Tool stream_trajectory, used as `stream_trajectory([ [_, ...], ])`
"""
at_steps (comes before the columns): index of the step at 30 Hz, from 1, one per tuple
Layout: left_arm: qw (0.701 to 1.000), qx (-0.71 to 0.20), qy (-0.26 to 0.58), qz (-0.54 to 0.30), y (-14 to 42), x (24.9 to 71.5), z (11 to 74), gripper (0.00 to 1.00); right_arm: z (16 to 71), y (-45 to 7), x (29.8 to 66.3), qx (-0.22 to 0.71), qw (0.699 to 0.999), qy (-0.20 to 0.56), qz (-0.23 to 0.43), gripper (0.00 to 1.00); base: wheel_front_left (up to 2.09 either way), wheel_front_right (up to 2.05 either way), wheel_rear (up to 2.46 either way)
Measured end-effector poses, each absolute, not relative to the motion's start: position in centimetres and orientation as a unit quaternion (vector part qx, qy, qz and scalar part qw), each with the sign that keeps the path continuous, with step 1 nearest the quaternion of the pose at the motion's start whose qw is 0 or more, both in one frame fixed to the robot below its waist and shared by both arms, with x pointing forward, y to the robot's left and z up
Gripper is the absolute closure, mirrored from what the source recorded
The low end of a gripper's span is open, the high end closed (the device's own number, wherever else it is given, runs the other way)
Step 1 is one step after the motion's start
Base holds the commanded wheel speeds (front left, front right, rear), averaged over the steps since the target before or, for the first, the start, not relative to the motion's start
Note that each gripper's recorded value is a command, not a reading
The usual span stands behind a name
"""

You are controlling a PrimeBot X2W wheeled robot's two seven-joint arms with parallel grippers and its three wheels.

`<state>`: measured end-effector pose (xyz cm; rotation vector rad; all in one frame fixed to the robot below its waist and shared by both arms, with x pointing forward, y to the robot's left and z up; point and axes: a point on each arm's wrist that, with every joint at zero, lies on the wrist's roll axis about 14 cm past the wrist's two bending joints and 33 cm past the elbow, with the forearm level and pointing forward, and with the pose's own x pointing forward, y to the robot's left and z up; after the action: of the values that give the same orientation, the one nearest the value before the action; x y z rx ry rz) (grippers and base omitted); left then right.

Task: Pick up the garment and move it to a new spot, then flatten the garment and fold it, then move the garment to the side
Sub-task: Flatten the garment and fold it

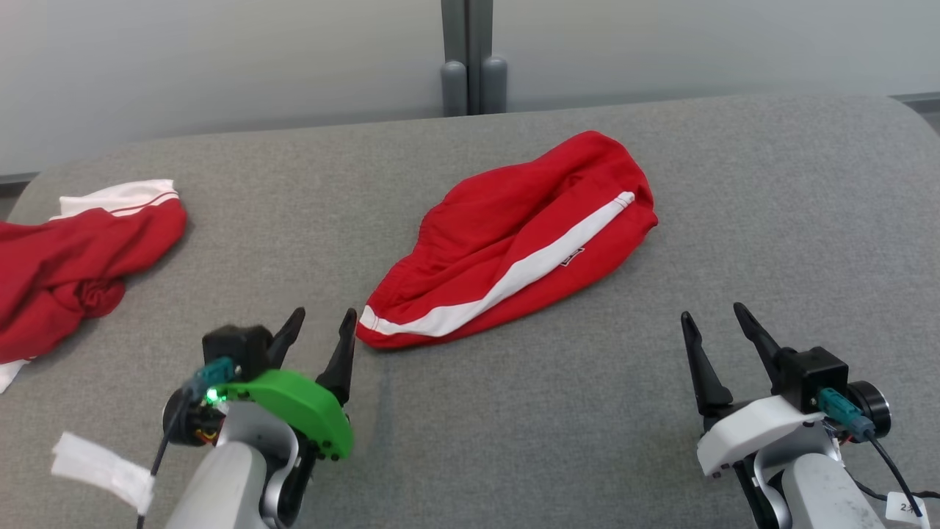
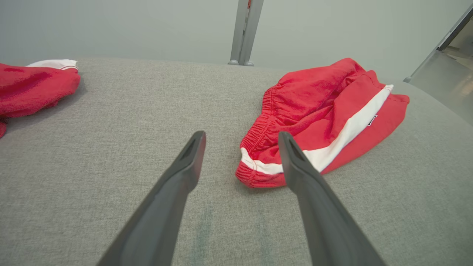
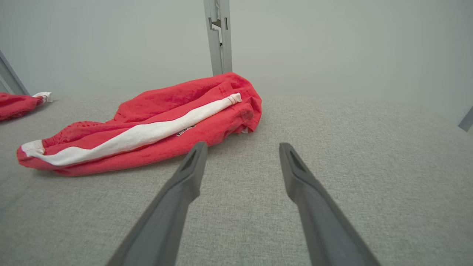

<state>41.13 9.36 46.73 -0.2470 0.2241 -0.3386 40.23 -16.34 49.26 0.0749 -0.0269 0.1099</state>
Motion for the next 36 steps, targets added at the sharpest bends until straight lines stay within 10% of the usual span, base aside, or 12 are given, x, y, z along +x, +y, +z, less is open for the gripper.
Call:
stream_trajectory([
  [14, 0.921, -0.098, 0.296, -0.233, 6.3, 43.2, 41.3, 0.0, 47.2, -17.8, 40.8, 0.03, 0.999, 0.016, 0.035, 0.0, 0.0, 0.0, 0.0],
  [29, 0.904, -0.103, 0.317, -0.268, 4.6, 42.9, 40.3, 0.01, 46.6, -18.4, 40.7, 0.024, 0.999, 0.025, 0.028, 0.0, 0.0, 0.0, 0.0],
  [31, 0.901, -0.1, 0.331, -0.263, 4.8, 42.7, 39.6, 0.48, 46.6, -18.3, 40.7, 0.023, 0.999, 0.026, 0.03, 0.0, 0.0, 0.0, 0.0],
  [36, 0.904, -0.11, 0.324, -0.256, 4.8, 43.2, 39.6, 0.96, 47.0, -18.0, 41.3, 0.014, 0.999, 0.019, 0.037, 0.0, 0.0, 0.0, 0.0],
])
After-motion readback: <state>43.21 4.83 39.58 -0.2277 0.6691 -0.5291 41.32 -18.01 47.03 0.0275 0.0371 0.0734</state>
